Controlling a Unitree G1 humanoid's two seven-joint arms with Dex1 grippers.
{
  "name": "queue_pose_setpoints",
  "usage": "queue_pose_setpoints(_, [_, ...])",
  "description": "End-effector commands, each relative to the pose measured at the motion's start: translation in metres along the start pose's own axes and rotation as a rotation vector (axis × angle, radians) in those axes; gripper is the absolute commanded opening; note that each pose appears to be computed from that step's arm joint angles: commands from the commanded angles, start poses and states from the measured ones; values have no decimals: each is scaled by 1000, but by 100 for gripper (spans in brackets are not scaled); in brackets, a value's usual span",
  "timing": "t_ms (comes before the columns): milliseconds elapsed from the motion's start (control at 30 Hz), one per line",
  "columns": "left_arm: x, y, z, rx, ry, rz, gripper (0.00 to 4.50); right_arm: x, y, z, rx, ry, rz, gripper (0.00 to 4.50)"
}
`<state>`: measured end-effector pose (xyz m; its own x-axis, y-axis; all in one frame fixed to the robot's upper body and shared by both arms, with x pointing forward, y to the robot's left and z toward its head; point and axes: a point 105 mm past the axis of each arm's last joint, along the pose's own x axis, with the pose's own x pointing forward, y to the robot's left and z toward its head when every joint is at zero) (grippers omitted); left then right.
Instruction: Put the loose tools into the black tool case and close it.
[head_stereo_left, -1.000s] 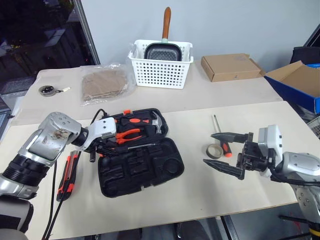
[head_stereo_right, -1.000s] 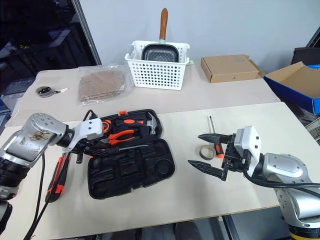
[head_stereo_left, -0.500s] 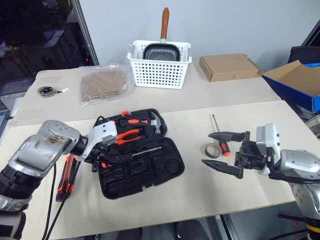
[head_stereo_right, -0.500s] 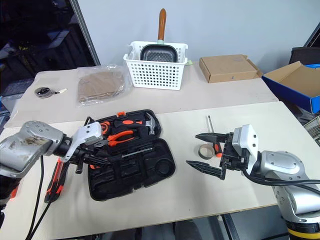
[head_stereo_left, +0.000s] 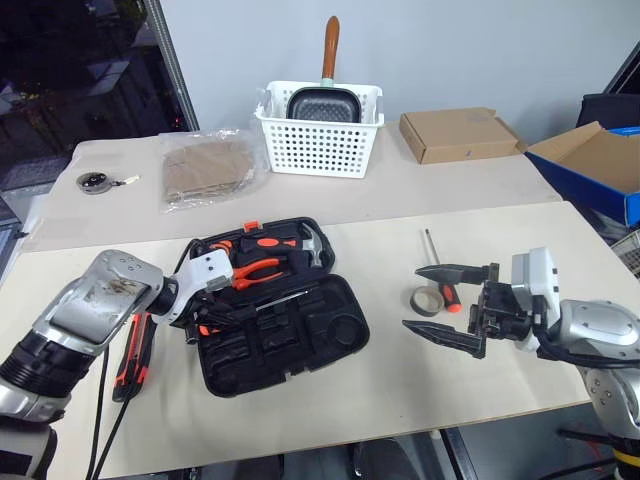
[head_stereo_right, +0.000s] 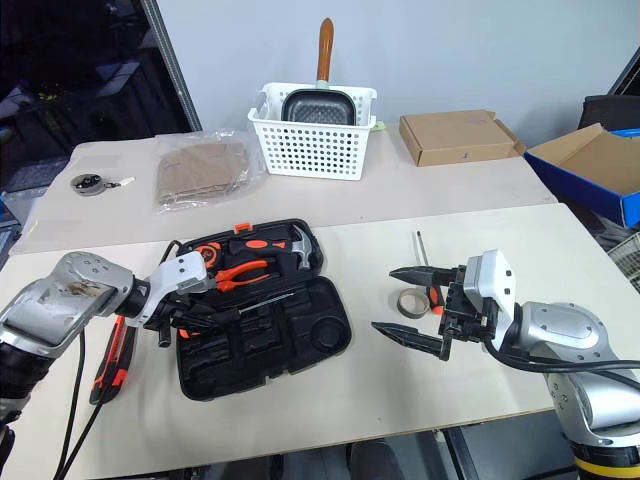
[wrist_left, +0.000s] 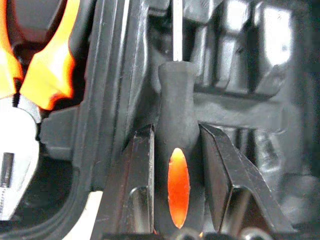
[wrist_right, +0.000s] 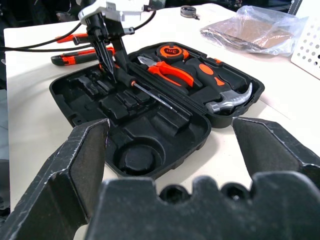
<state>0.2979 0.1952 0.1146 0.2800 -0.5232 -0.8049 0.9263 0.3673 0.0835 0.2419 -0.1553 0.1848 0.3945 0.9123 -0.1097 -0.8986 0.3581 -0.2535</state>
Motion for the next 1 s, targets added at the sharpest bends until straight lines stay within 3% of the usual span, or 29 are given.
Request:
queue_pose_setpoints(33, [-4,16,-3,65,44,66,85,0,-2,13,-63,-27,6,450])
queue_pose_setpoints(100, [-4,22,-1,74,33,84,85,1,-2,13,-64,-30,11,450])
queue_pose_setpoints(133, [-6,25,-1,87,35,93,185,2,-2,13,-65,-31,13,450])
queue_pose_setpoints(300, [-24,40,-2,162,-8,164,334,5,-2,13,-60,-41,21,450])
queue_pose_setpoints(400, [-49,33,29,170,-246,153,334,8,-2,12,-59,-48,26,450])
queue_pose_setpoints(500, [-67,21,42,42,-433,140,334,10,-2,12,-59,-55,28,450])
queue_pose_setpoints(600, [-69,13,44,-100,-575,200,264,12,-1,11,-56,-62,32,450])
queue_pose_setpoints(833, [-30,9,30,-356,-704,535,1,18,2,10,-48,-78,21,450])
queue_pose_setpoints(1000, [2,-4,1,-447,-599,615,1,18,1,9,-45,-71,12,450])
